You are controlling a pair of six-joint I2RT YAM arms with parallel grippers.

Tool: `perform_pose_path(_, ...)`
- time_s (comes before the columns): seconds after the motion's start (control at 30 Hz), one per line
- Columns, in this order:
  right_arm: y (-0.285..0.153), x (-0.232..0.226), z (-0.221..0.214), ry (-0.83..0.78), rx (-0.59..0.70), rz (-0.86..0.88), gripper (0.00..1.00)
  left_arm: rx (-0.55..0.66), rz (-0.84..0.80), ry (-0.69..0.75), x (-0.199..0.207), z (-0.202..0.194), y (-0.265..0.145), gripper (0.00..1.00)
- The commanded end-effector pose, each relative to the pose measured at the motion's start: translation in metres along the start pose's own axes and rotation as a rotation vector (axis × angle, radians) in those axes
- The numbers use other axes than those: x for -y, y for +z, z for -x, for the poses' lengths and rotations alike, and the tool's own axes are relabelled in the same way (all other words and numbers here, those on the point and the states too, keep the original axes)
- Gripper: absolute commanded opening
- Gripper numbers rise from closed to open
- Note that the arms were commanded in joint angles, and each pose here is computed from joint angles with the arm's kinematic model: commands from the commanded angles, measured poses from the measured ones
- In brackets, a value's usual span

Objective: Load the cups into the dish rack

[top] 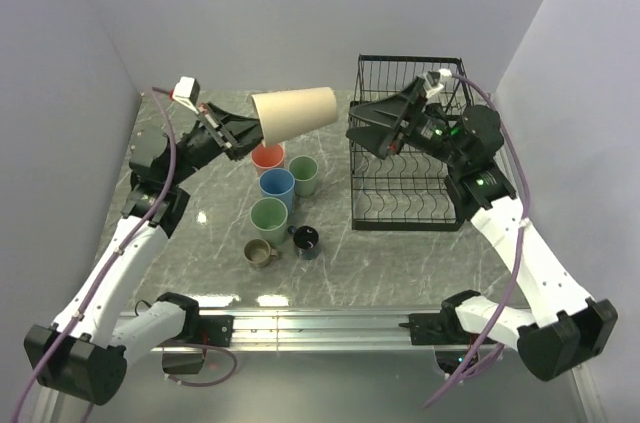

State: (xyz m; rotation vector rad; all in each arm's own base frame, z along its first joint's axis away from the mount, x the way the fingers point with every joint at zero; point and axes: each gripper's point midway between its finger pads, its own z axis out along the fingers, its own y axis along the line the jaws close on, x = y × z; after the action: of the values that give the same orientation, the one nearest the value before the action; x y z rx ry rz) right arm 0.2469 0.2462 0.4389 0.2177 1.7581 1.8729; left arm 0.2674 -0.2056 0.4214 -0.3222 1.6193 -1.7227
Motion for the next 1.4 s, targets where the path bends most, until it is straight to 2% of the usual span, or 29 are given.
perform_pose_path(0.0,0.010,-0.057,-0.002,-0.046,-0.014,0.173,1.00,-0.059,-0.333,0.101,0.090,-0.023,-0.006,0.00)
perform_pose_path(0.3,0.028,-0.059,0.011,-0.046,0.013,0.197,1.00,-0.128,-0.283,0.108,0.079,-0.040,0.022,0.00)
perform_pose_path(0.5,0.018,-0.074,0.012,-0.048,0.045,0.261,1.00,-0.067,-0.155,0.098,0.048,-0.032,0.030,0.00)
perform_pose_path(0.7,0.024,-0.070,0.014,-0.042,0.023,0.240,0.99,-0.110,-0.158,0.086,0.040,-0.037,0.038,0.00)
perform_pose_path(0.9,0.028,-0.069,0.015,-0.044,0.003,0.218,0.94,-0.066,-0.154,0.094,0.035,-0.031,0.045,0.00)
perform_pose_path(1.0,0.031,-0.066,0.016,-0.052,0.005,0.199,0.87,-0.029,-0.128,0.104,0.031,-0.028,0.050,0.00)
perform_pose_path(1.07,0.033,-0.063,0.017,-0.048,0.000,0.198,0.76,-0.023,-0.112,0.105,0.029,-0.028,0.053,0.00)
perform_pose_path(1.1,0.033,-0.062,0.017,-0.046,-0.002,0.198,0.62,-0.026,-0.106,0.103,0.026,-0.029,0.055,0.00)
perform_pose_path(1.13,0.036,-0.060,0.017,-0.047,-0.014,0.194,0.52,-0.023,-0.099,0.099,0.024,-0.029,0.056,0.00)
perform_pose_path(1.2,0.037,-0.058,0.017,-0.047,-0.019,0.185,0.38,-0.022,-0.091,0.100,0.021,-0.029,0.058,0.00)
perform_pose_path(1.23,0.038,-0.054,0.017,-0.052,-0.020,0.170,0.26,-0.021,-0.088,0.100,0.021,-0.029,0.058,0.00)
perform_pose_path(1.27,0.038,-0.055,0.017,-0.058,-0.018,0.166,0.21,-0.019,-0.083,0.111,0.020,-0.028,0.059,0.01)
perform_pose_path(1.3,0.038,-0.054,0.018,-0.063,-0.018,0.160,0.14,-0.028,-0.049,0.106,0.013,-0.029,0.059,0.10)
perform_pose_path(1.33,0.039,-0.053,0.022,-0.072,-0.009,0.148,0.11,-0.020,-0.037,0.116,0.015,-0.027,0.059,0.41)
perform_pose_path(1.37,0.038,-0.053,0.026,-0.081,-0.002,0.141,0.09,-0.013,-0.009,0.152,0.011,-0.024,0.058,0.56)
